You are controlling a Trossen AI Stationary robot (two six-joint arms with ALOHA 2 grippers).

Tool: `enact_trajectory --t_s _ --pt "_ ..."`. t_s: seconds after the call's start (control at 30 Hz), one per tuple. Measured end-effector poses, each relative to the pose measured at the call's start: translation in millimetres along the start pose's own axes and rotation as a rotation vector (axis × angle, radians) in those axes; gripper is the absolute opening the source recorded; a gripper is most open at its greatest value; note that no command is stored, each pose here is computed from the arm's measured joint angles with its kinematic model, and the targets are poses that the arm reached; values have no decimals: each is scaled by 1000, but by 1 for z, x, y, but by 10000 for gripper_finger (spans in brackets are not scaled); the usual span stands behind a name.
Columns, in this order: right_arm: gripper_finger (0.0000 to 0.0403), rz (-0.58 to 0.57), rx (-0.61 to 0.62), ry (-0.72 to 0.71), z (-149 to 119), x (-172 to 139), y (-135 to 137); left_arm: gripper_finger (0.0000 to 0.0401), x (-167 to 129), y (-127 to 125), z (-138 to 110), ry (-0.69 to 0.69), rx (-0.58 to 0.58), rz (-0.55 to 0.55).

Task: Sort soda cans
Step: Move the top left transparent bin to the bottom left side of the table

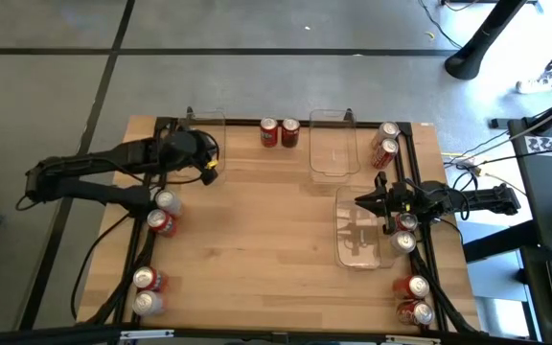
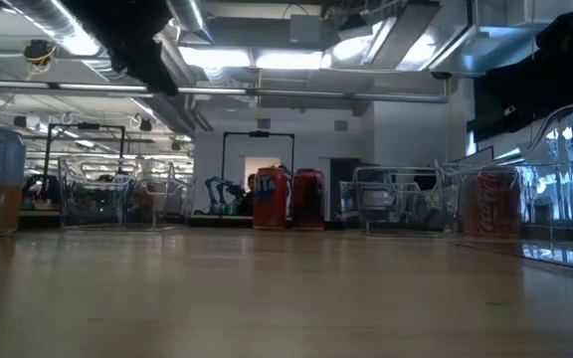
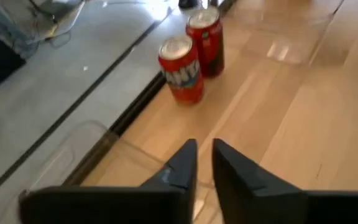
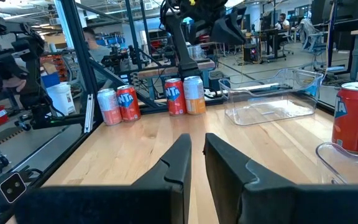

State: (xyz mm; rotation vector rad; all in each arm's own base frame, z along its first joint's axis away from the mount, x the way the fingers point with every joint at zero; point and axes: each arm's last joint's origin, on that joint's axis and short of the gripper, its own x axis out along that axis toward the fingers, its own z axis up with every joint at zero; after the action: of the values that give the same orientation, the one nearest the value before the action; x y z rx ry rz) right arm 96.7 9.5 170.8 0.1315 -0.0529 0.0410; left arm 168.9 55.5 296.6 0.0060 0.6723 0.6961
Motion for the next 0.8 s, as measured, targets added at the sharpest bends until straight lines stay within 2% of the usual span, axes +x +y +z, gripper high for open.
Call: enact_trajectory --t_s 0.23,0.37,0.53,0.8 --pt "49 0 0 0 0 0 0 176 0 0 -4 41 -40 4" --pt "49 0 0 0 0 0 0 224 3 -1 -10 110 -52 14" --pt "49 0 0 0 0 0 0 246 15 -6 -18 231 -35 31" --pt "49 0 0 0 0 0 0 238 44 -20 -33 469 89 22"
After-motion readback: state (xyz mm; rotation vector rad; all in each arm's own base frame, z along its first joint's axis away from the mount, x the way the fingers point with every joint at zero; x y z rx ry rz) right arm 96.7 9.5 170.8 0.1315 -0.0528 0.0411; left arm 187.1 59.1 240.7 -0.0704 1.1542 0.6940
